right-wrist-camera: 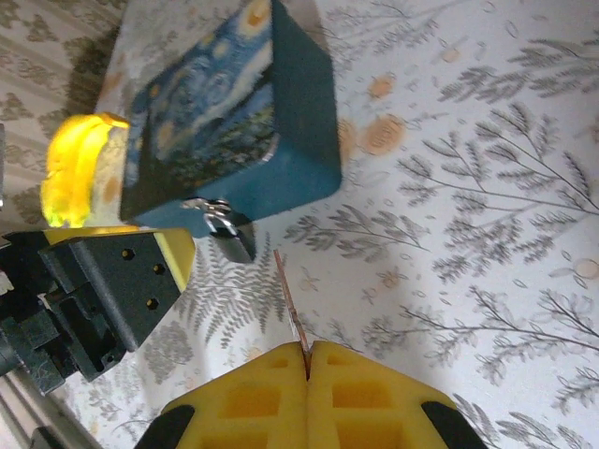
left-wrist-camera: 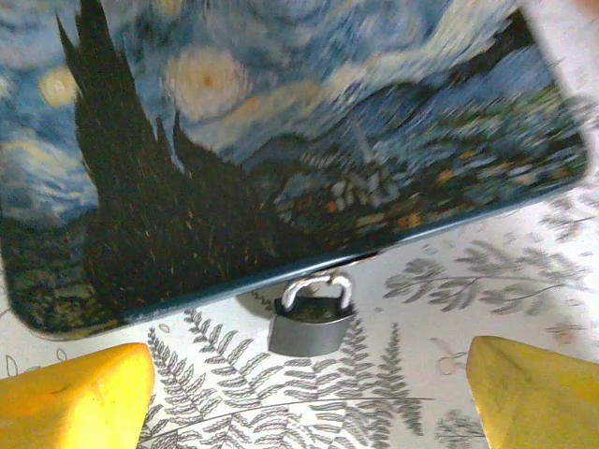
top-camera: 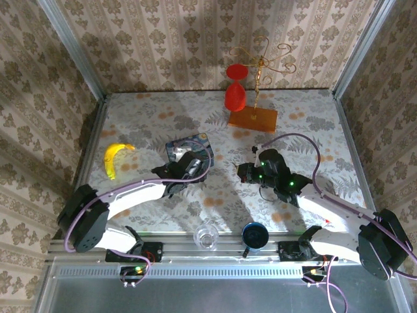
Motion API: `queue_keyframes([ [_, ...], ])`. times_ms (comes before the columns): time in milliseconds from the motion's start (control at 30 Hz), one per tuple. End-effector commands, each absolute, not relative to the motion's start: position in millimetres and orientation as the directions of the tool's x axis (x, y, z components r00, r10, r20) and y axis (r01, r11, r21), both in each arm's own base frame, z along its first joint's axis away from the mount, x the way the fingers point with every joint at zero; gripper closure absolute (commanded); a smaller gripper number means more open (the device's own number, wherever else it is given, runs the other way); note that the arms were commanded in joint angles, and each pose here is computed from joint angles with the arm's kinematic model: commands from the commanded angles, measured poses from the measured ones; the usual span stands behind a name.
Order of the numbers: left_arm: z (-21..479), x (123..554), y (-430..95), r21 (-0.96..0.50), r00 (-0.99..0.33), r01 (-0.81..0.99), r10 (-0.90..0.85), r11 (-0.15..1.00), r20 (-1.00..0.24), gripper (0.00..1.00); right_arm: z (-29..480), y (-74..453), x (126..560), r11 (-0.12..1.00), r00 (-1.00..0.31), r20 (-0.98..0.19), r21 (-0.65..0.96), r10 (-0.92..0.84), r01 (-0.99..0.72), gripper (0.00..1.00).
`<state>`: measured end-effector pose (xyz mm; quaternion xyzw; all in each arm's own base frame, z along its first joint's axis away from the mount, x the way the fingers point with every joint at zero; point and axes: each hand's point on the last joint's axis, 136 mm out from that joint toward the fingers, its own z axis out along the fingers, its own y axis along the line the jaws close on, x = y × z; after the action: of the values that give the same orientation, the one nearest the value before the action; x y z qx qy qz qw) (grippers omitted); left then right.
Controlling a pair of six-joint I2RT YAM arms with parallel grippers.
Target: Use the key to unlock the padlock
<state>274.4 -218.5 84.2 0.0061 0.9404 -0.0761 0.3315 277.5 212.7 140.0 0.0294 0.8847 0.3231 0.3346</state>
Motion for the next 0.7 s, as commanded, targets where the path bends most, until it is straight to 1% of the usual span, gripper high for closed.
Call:
queue_keyframes([
  [0, 78.4, 277.9, -221.4, -0.099, -0.792, 0.046, -0.024, 0.994, -0.610, 0.13, 135.0, 200.7, 276.8, 0.805, -0.767, -0.565, 0.583, 0.306, -0.108, 1.00],
  [100, 66.5, 279.9, -221.6, -0.052, -0.807, 0.045, 0.005, 0.998, -0.590, 0.13, 132.5, 198.3, 276.6, 0.812, -0.766, -0.565, 0.575, 0.307, -0.099, 1.00],
  [167, 63.0, 283.8, -222.7, -0.026, -0.808, 0.048, 0.023, 0.999, -0.589, 0.15, 132.3, 198.1, 277.0, 0.813, -0.765, -0.566, 0.574, 0.307, -0.098, 1.00],
  [400, 53.4, 299.8, -229.3, 0.046, -0.798, 0.075, 0.087, 0.996, -0.597, 0.26, 134.3, 199.9, 280.5, 0.812, -0.759, -0.573, 0.574, 0.308, -0.104, 1.00],
  [500, 46.8, 304.3, -230.0, 0.055, -0.801, 0.080, 0.097, 0.995, -0.590, 0.33, 135.1, 200.4, 281.4, 0.814, -0.759, -0.576, 0.571, 0.304, -0.107, 1.00],
  [667, 41.1, 307.8, -229.4, 0.055, -0.808, 0.076, 0.094, 0.996, -0.582, 0.38, 135.4, 200.9, 282.1, 0.817, -0.760, -0.578, 0.567, 0.299, -0.110, 1.00],
])
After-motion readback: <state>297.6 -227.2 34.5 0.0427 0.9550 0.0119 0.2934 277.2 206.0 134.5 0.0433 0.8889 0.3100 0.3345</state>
